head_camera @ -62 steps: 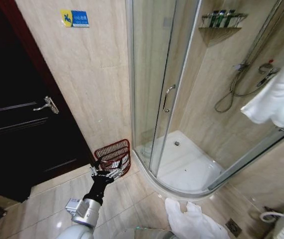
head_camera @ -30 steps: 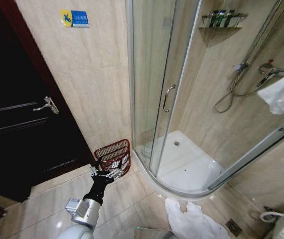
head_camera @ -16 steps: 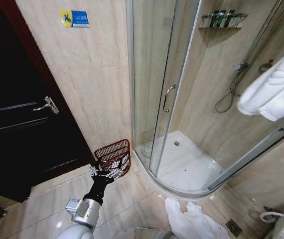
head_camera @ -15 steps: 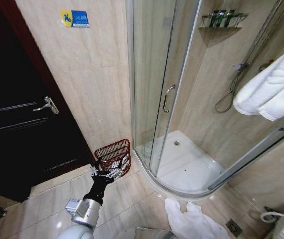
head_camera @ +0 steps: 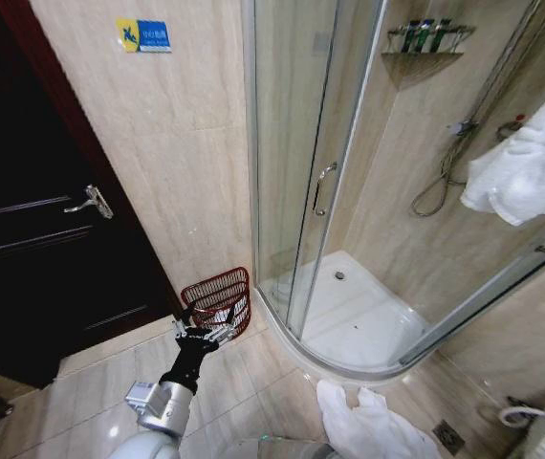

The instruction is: Discard the used towel into the hamper.

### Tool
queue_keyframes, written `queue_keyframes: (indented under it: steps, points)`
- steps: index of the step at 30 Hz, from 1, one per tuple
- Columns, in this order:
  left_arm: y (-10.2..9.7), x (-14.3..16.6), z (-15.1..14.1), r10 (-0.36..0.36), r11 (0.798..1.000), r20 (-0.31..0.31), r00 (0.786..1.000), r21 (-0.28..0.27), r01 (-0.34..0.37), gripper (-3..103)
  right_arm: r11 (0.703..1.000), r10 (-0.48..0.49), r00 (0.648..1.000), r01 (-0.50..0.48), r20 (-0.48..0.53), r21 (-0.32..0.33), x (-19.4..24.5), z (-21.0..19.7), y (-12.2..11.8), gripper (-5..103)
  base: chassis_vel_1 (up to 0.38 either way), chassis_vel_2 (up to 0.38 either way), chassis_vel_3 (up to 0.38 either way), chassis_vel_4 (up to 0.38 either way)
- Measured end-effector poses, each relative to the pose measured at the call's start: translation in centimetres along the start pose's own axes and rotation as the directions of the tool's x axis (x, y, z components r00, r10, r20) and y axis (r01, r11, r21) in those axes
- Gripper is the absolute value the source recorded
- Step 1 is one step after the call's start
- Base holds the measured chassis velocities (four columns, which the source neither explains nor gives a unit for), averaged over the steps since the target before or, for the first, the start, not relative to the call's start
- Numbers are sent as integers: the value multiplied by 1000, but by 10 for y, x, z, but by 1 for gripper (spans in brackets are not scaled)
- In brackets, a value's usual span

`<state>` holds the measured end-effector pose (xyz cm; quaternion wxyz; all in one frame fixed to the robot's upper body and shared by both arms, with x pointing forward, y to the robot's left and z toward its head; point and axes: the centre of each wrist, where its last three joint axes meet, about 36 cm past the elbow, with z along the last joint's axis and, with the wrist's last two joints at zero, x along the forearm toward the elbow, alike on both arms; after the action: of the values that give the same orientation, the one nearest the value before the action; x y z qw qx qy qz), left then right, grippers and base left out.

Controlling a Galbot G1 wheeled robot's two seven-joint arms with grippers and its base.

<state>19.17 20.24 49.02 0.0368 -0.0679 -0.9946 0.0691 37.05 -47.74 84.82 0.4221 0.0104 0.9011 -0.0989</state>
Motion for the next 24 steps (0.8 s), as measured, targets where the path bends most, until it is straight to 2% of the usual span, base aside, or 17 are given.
queue_keyframes:
  steps: [14,24]
  points:
    - [0,0,0,0,1000,0,1000,0,0,100,1000,-20,999,19,39,23,19,-10,5,12,0,0,0,0]
    - [0,0,0,0,1000,0,1000,0,0,100,999,-9,999,6,52,53,53,-23,1,12,0,0,0,0]
